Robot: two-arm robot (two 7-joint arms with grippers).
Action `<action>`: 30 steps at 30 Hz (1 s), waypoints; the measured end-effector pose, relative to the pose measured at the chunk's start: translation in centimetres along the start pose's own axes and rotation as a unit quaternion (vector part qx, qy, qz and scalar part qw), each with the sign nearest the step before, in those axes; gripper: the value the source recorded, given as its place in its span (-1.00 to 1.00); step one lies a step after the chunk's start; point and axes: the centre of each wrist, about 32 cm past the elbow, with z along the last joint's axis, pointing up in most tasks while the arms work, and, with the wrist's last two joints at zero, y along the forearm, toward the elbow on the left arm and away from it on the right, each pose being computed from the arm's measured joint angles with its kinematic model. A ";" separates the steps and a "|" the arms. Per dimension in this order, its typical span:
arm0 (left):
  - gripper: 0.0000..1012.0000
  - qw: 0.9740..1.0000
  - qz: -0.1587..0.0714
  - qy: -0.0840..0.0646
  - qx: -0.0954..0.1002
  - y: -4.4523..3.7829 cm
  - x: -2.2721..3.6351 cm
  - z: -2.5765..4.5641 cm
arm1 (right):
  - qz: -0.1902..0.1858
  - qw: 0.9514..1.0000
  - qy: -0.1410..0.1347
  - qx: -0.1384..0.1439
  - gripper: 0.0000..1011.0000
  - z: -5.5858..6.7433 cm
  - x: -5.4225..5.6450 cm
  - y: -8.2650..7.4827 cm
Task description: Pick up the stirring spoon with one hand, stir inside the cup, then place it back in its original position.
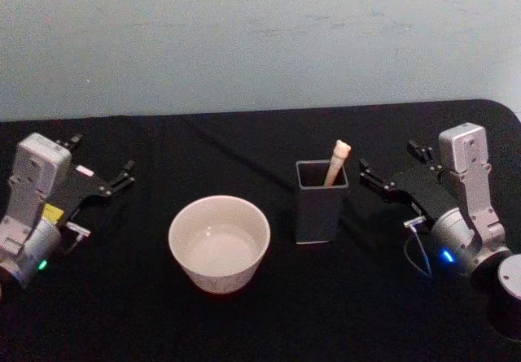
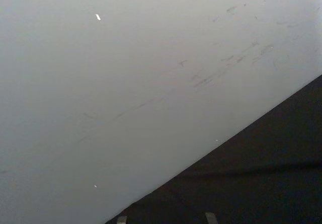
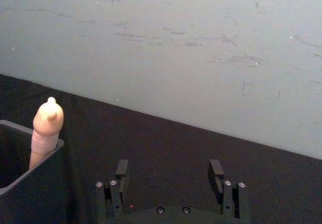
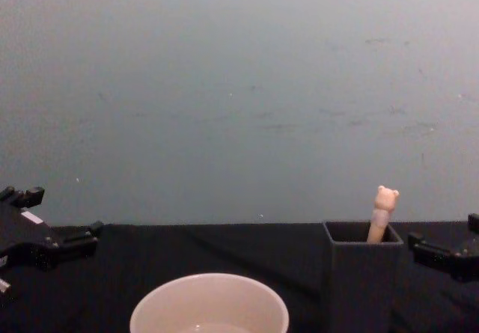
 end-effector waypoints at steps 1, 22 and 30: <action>0.98 1.000 0.000 0.000 0.000 0.00 0.00 0.00 | 0.000 1.000 0.000 0.000 0.99 0.0 0.0 0.0; 0.98 1.000 0.000 0.000 0.000 0.00 0.00 0.00 | 0.000 1.000 0.000 0.000 0.99 0.0 0.0 0.0; 0.98 1.000 0.000 0.000 0.000 0.00 0.00 0.00 | 0.000 1.000 0.000 0.000 0.99 0.0 0.0 0.0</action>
